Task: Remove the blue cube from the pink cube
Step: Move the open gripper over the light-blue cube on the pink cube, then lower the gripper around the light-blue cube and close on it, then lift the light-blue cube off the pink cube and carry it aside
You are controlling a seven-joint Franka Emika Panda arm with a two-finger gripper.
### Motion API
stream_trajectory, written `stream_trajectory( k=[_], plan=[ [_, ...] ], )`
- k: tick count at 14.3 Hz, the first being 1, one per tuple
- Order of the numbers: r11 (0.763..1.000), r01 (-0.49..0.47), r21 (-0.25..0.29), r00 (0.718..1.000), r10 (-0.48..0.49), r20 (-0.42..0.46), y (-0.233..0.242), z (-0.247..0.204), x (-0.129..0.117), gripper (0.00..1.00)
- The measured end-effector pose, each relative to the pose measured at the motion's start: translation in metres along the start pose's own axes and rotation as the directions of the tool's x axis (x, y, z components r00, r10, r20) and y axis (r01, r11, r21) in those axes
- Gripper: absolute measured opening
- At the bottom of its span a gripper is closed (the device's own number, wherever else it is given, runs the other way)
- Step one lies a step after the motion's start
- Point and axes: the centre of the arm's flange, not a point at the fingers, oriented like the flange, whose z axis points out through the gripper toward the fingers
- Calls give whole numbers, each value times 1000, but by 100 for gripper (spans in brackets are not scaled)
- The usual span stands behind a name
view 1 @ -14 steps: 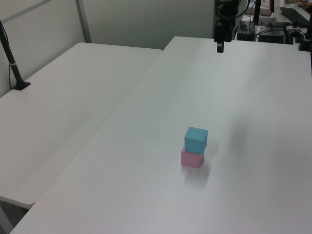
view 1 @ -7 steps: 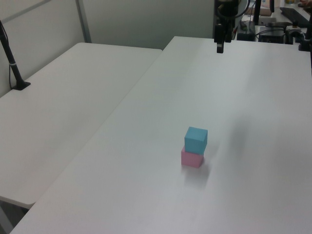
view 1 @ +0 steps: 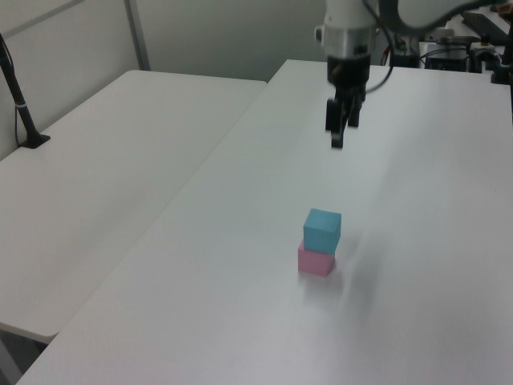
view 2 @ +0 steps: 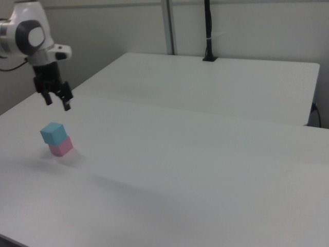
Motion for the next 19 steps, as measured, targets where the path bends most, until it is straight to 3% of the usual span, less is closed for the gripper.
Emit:
stream_trajectory(
  k=[4,10,11,14,17,19],
  plan=[
    [998,52,-26,998,-51,43,-82,78,-12,100],
    [997,71,-19,997,-71,22,-105,133,-1,100],
    [997,73,-20,997,-73,21,-107,133,-2,94],
    [997,78,-21,997,-78,14,-108,131,-1,59],
    [995,100,-21,995,-100,-3,-98,120,6,57],
    [994,104,-25,994,-105,-11,-64,114,24,57]
  ],
)
